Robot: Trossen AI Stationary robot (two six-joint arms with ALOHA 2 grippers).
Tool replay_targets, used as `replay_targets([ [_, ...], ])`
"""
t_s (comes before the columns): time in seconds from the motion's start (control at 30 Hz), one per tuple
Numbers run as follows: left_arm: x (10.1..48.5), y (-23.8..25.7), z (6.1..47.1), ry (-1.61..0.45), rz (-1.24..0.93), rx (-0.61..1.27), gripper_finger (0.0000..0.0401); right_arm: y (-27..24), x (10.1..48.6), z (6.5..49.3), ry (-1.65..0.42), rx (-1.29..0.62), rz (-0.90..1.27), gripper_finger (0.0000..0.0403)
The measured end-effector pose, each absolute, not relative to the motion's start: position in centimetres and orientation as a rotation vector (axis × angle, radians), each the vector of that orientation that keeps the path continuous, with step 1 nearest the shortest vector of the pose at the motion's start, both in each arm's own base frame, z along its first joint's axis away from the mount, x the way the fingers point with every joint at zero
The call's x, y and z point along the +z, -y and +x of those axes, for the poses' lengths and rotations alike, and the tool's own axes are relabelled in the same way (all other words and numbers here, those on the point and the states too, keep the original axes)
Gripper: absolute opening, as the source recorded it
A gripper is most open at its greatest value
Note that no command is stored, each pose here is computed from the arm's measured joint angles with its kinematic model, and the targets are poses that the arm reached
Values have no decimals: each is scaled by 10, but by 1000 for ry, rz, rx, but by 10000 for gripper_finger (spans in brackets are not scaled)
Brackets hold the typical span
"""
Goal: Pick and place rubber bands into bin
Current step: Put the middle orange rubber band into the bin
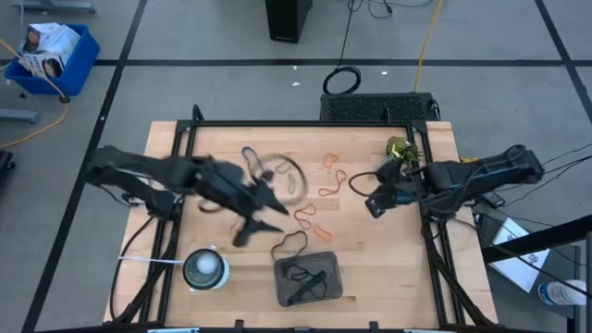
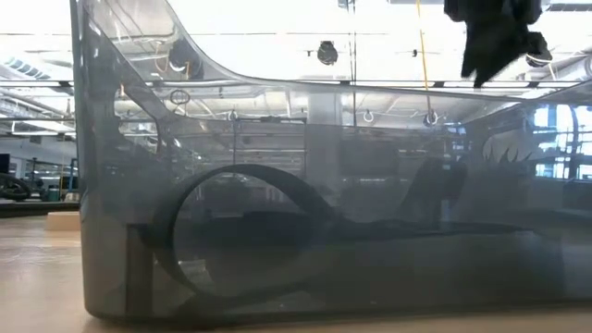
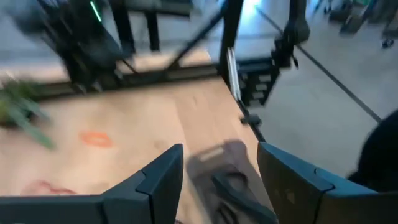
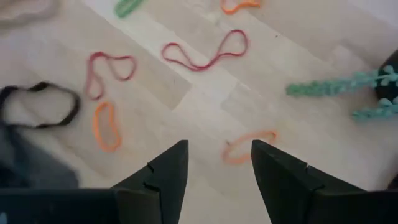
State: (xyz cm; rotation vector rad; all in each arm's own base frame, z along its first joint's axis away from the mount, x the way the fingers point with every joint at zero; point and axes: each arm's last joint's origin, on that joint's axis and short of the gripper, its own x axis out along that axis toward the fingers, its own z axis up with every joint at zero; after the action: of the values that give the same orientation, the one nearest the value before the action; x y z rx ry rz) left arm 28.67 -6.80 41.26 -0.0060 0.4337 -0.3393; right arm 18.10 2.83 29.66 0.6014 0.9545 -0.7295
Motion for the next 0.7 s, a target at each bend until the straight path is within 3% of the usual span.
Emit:
replay_targets([
  [0.1, 431, 53, 267, -356, 32, -313, 212, -22, 277, 187, -940, -735, 605, 172],
  [0.27, 445, 37, 248, -307, 31, -266, 212, -19, 240, 197, -955, -579, 624, 173],
  [0.47, 440, 29, 241, -382, 53, -240, 212, -22, 200, 200, -924, -400, 690, 172],
  [0.7, 434, 23, 242, -430, 61, -218, 212, -12, 184, 186, -1041, -517, 676, 166],
])
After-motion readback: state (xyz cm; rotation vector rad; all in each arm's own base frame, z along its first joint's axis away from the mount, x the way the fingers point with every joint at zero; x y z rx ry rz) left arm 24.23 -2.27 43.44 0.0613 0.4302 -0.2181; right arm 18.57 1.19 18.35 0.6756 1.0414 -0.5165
